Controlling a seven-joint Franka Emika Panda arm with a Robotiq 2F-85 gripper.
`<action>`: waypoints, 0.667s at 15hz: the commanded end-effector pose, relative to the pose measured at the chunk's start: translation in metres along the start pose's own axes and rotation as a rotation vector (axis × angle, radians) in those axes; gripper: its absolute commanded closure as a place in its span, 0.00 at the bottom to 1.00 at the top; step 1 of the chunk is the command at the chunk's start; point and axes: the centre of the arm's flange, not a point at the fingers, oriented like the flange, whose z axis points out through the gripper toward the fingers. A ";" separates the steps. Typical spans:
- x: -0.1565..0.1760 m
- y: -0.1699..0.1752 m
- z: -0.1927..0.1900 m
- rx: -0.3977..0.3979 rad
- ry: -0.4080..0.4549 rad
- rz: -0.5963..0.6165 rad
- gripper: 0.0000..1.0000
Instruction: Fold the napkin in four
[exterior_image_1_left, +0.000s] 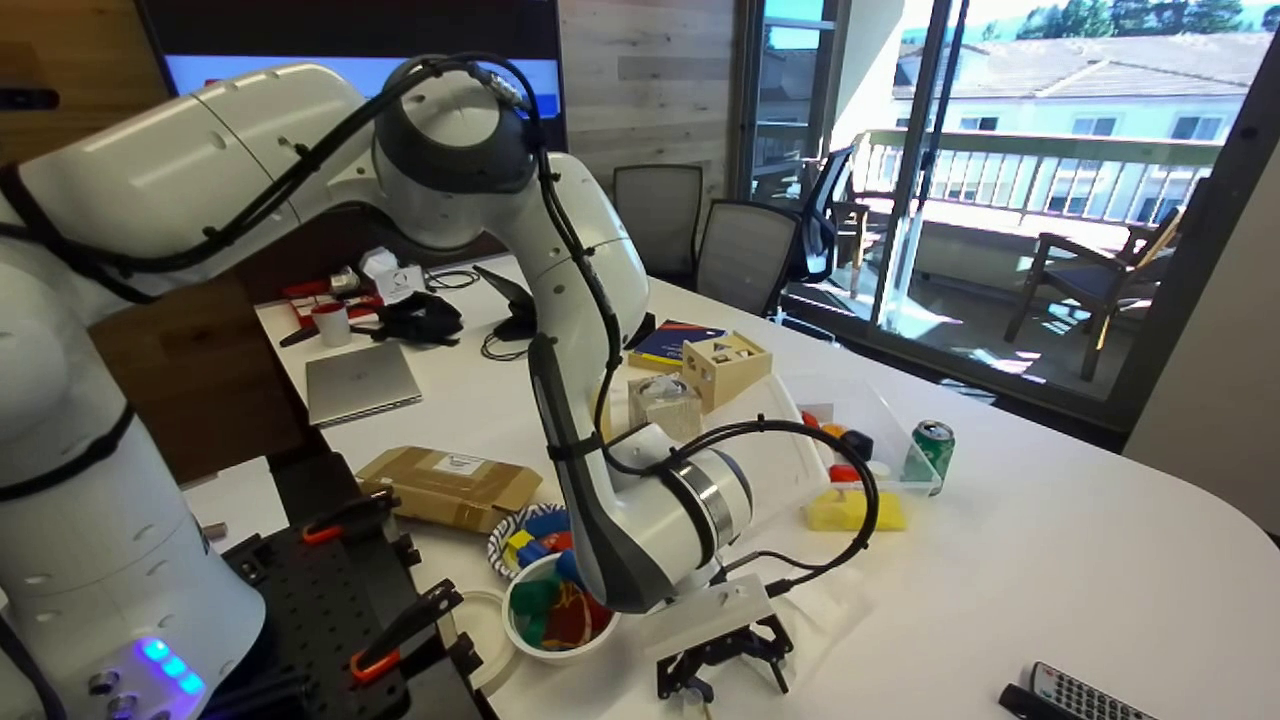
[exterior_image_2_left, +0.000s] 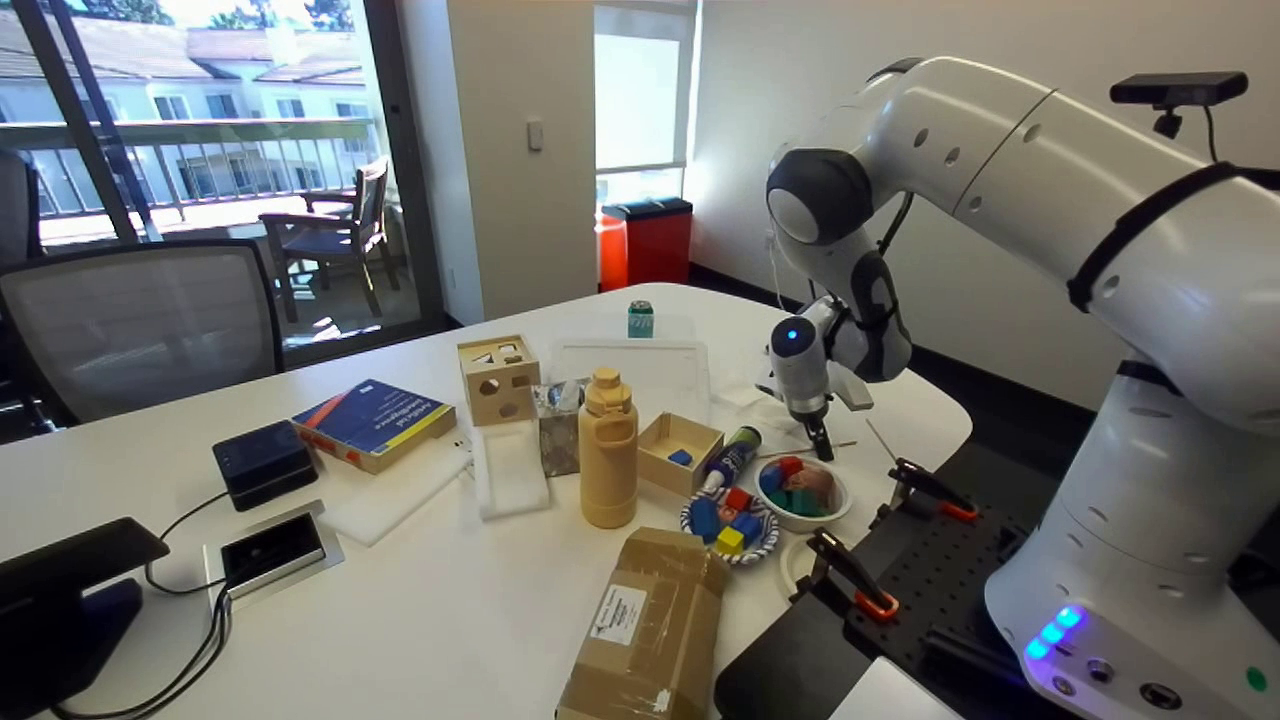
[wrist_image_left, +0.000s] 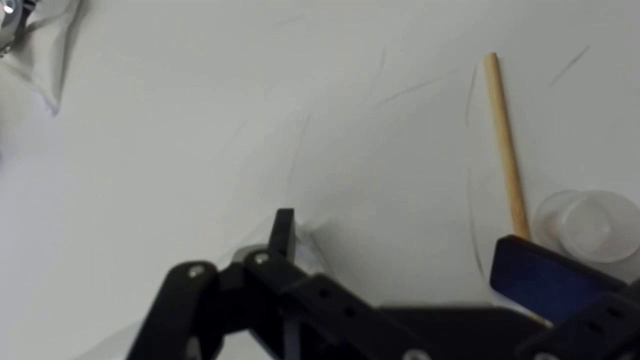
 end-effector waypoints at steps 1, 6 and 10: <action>0.006 0.017 -0.016 -0.011 0.010 0.056 0.00; 0.031 0.034 -0.017 -0.051 0.058 0.078 0.00; 0.050 0.043 -0.017 -0.071 0.089 0.082 0.00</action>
